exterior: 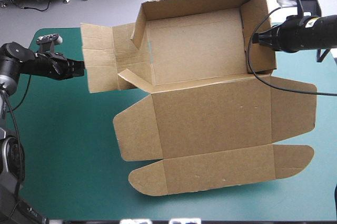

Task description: Fold the box

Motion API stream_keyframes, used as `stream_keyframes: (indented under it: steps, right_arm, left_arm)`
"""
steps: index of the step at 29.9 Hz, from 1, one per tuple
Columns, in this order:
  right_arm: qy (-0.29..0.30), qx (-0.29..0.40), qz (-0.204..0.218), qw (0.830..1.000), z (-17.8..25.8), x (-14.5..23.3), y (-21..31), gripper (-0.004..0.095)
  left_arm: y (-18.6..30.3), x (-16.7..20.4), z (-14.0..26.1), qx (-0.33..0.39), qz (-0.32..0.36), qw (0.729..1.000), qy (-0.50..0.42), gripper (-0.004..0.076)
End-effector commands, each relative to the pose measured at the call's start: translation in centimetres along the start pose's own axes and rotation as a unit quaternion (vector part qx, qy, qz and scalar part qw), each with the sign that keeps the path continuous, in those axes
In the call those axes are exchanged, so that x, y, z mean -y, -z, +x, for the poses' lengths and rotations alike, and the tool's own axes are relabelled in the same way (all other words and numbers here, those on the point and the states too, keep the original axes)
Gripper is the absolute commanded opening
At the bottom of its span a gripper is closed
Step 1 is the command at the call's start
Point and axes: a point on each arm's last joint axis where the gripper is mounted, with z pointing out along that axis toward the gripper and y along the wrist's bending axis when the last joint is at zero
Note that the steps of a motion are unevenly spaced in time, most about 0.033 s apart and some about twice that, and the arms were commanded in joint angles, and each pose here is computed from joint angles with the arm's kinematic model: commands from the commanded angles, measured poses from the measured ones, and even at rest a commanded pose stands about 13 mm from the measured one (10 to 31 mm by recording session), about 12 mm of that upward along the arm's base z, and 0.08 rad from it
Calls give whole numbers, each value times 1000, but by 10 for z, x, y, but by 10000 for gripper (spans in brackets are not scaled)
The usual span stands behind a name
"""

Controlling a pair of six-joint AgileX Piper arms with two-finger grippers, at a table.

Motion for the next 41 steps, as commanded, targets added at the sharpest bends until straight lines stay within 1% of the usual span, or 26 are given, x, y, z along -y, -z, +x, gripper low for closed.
stream_keyframes:
  steps: [1, 3, 5, 9, 12, 14, 19, 24, 29, 35, 41]
  right_arm:
    - [4, 55, -77, 995, -5, -27, 36, -23]
    - [8, 70, -117, 991, -8, -35, 41, -24]
    - [8, 85, -143, 986, -12, -41, 45, -23]
    - [14, 95, -150, 984, -18, -43, 49, -23]
    - [8, 93, -167, 981, -21, -44, 45, -23]
    - [5, 91, -171, 981, -22, -43, 42, -23]
    - [-2, 77, -164, 984, -24, -36, 27, -21]
    - [-5, 64, -138, 988, -26, -25, 10, -21]
    - [-16, 48, -125, 991, -28, -14, -10, -21]
    - [-24, 23, -90, 995, -27, -1, -30, -21]
    - [-29, 13, -78, 996, -27, 6, -41, -21]
  left_arm:
    - [16, 28, -15, 68, 123, 990, -2, -3]
    - [15, 40, -15, 72, 169, 983, -24, -3]
    - [12, 50, -15, 69, 190, 979, -29, -3]
    - [1, 75, -12, 53, 214, 974, -51, -3]
    - [-7, 97, -8, 38, 232, 970, -70, -5]
    - [-12, 111, -5, 27, 244, 966, -82, -6]
    - [-12, 138, 1, 21, 269, 957, -102, -6]
    - [8, 146, 1, 43, 275, 954, -113, -6]
    - [26, 154, 6, 43, 285, 949, -129, -6]
    - [43, 162, 8, 59, 289, 946, -137, -6]
    - [52, 166, 10, 64, 293, 943, -141, -6]
